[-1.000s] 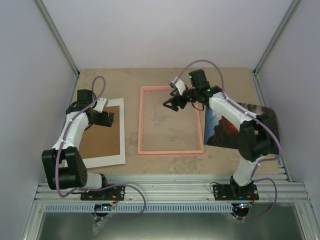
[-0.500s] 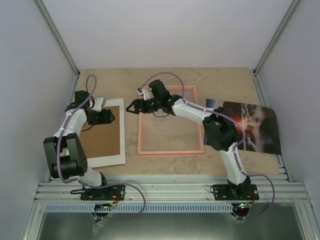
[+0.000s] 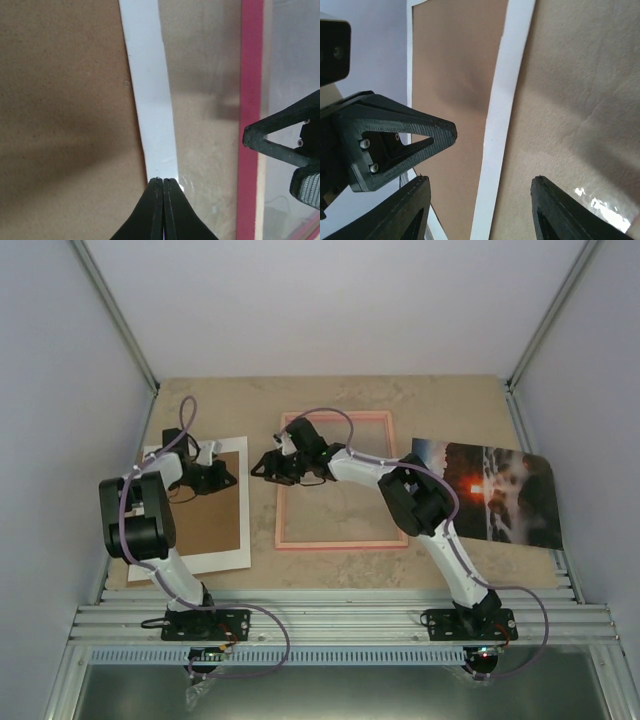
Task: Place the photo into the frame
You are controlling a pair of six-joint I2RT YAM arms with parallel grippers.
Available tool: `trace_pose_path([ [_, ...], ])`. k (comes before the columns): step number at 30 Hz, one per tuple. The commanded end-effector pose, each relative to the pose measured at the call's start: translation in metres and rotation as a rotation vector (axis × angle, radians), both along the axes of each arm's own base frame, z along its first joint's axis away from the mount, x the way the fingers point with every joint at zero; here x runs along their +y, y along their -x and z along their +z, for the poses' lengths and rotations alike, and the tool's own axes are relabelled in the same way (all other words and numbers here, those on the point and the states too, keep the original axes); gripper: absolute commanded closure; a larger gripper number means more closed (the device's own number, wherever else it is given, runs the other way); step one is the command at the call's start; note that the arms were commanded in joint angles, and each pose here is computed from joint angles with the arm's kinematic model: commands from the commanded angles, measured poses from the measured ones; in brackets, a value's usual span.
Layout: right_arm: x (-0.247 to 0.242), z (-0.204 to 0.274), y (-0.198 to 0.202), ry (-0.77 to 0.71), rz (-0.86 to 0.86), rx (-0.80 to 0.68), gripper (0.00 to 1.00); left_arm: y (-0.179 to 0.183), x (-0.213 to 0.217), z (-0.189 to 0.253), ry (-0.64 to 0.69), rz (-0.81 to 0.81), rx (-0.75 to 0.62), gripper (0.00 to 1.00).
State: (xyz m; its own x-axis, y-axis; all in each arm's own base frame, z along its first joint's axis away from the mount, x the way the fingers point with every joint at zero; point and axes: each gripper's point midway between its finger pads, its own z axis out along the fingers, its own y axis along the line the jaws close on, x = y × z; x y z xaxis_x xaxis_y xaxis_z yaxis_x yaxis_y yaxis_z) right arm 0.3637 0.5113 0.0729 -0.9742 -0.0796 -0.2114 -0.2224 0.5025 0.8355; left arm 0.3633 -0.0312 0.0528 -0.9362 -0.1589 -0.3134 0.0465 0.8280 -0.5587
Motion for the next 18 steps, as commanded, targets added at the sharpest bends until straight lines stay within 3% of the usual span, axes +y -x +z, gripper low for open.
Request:
trace_pose_path([
  [1, 0.014, -0.009, -0.005, -0.015, -0.034, 0.043, 0.45, -0.021, 0.002, -0.001, 0.008, 0.015, -0.042, 1.0],
  [18, 0.022, -0.081, -0.008, 0.093, -0.104, 0.18, 0.56, -0.021, 0.003, -0.049, 0.036, 0.044, 0.089, 1.0],
])
